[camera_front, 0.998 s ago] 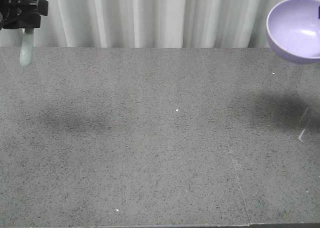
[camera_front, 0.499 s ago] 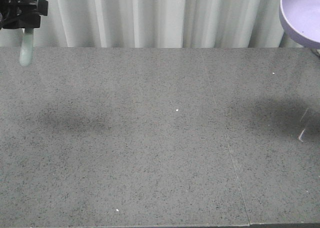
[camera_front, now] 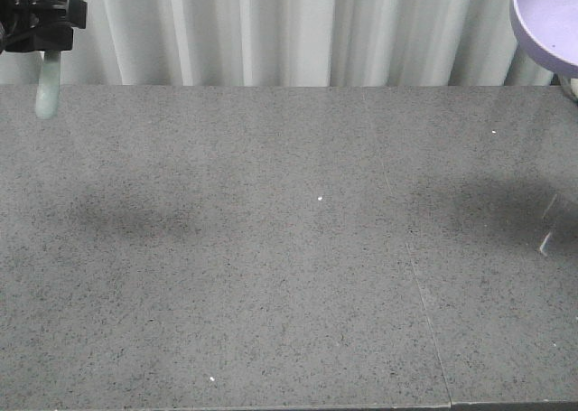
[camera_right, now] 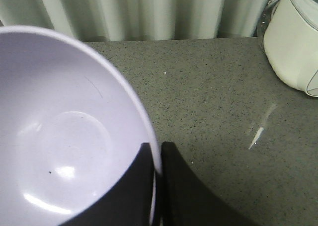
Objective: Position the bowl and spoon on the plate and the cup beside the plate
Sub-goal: 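Lift the lilac bowl with the right gripper, then drive the base, holding spoon and bowl, toward the counter with the blue plate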
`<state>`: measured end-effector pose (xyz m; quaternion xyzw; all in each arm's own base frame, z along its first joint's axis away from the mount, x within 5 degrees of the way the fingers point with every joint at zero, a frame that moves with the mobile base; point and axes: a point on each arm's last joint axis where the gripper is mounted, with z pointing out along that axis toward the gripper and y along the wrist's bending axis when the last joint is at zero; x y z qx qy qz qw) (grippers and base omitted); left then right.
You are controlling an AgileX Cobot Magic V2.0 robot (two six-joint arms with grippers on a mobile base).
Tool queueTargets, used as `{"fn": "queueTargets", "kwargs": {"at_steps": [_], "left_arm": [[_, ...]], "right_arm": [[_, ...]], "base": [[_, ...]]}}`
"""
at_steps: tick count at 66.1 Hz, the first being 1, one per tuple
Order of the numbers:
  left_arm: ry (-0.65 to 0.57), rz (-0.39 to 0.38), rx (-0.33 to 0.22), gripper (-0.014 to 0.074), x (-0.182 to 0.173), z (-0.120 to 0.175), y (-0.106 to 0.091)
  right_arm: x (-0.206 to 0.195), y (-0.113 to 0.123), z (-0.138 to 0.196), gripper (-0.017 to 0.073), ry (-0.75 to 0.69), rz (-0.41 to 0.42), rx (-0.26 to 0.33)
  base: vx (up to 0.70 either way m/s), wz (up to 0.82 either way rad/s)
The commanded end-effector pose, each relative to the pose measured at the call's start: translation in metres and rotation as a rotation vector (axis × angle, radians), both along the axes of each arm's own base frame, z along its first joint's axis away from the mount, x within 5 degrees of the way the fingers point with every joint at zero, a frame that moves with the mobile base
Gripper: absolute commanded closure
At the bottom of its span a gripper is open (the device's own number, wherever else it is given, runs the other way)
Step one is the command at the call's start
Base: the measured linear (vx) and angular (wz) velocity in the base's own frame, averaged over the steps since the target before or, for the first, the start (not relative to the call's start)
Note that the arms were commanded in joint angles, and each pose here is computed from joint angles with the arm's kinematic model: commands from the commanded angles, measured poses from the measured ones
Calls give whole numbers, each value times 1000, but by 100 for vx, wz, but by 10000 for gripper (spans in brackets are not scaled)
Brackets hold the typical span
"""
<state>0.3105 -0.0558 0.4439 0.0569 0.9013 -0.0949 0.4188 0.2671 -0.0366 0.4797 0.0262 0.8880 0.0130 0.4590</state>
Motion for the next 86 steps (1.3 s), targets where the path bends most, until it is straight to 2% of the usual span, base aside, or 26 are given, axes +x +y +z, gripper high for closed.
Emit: {"fn": "queueTargets", "kwargs": {"at_steps": [1,86], "left_arm": [[-120,2,-45,600,-11,26,-1],[-120,2,-45,600,-11,26,-1]], "right_arm": [[-10,1,23,566,-132,-7,-12],[-10,1,22,565,-131,-7,-12]], "base": [[0,0],[0,-1]]}}
